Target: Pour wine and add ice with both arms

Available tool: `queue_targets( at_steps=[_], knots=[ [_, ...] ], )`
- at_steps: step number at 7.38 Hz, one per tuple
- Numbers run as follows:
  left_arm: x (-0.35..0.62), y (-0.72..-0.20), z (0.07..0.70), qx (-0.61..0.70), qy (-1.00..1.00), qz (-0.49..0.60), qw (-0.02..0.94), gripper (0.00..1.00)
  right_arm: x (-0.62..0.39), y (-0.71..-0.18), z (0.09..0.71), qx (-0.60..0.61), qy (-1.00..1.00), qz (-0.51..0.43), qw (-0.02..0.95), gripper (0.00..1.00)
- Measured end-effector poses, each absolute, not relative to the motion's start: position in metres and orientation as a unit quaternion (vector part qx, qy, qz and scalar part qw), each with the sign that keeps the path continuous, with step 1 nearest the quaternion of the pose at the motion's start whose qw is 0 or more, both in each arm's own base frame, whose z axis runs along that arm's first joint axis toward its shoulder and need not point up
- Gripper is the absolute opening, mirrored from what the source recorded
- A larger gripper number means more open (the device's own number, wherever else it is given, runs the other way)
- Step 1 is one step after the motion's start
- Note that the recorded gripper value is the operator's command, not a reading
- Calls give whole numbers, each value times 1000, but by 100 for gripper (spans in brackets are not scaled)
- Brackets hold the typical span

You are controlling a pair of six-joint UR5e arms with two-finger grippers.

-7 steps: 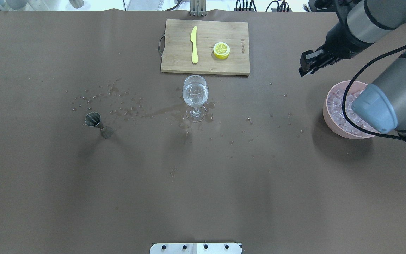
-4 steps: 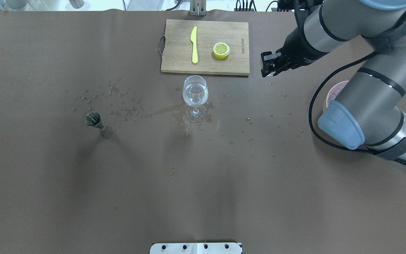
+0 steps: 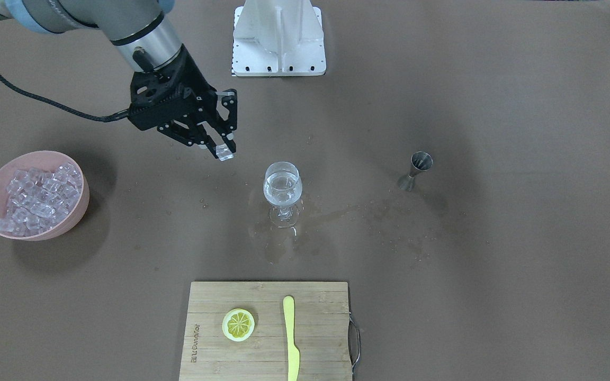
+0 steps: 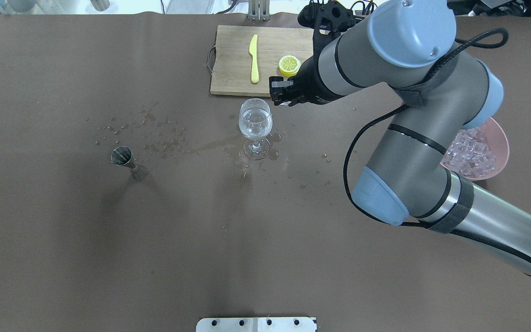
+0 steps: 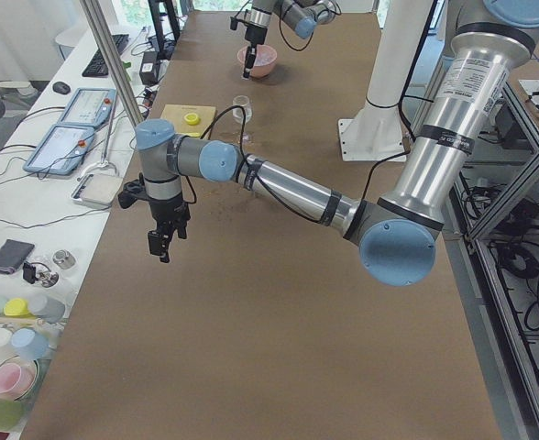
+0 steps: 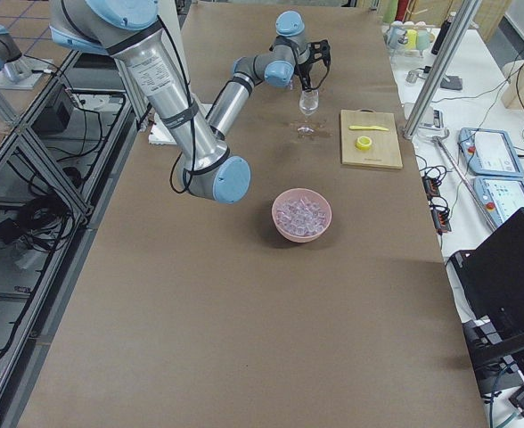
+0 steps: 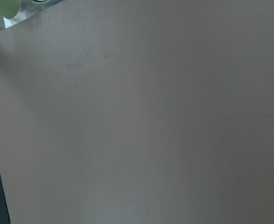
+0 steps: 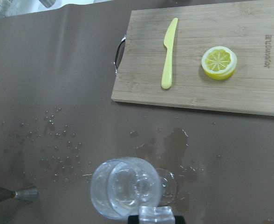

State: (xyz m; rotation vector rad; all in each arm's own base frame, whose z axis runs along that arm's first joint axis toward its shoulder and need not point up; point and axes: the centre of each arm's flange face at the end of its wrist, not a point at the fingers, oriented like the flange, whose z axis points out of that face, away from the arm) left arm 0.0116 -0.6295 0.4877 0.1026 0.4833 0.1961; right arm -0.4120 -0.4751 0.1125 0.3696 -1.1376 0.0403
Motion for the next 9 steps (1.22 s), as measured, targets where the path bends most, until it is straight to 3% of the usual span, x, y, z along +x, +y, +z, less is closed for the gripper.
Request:
queue_targets(
  at_steps=[4, 5, 9],
  knots=[
    [4, -631, 494, 47, 239, 90, 966, 98, -452, -481, 98, 182, -527, 22, 830, 0],
    [3, -632, 493, 48, 239, 89, 966, 98, -456, -479, 99, 182, -525, 22, 831, 99],
    [-5, -631, 493, 51, 240, 82, 966, 98, -462, -479, 95, 180, -525, 26, 831, 100]
  ],
)
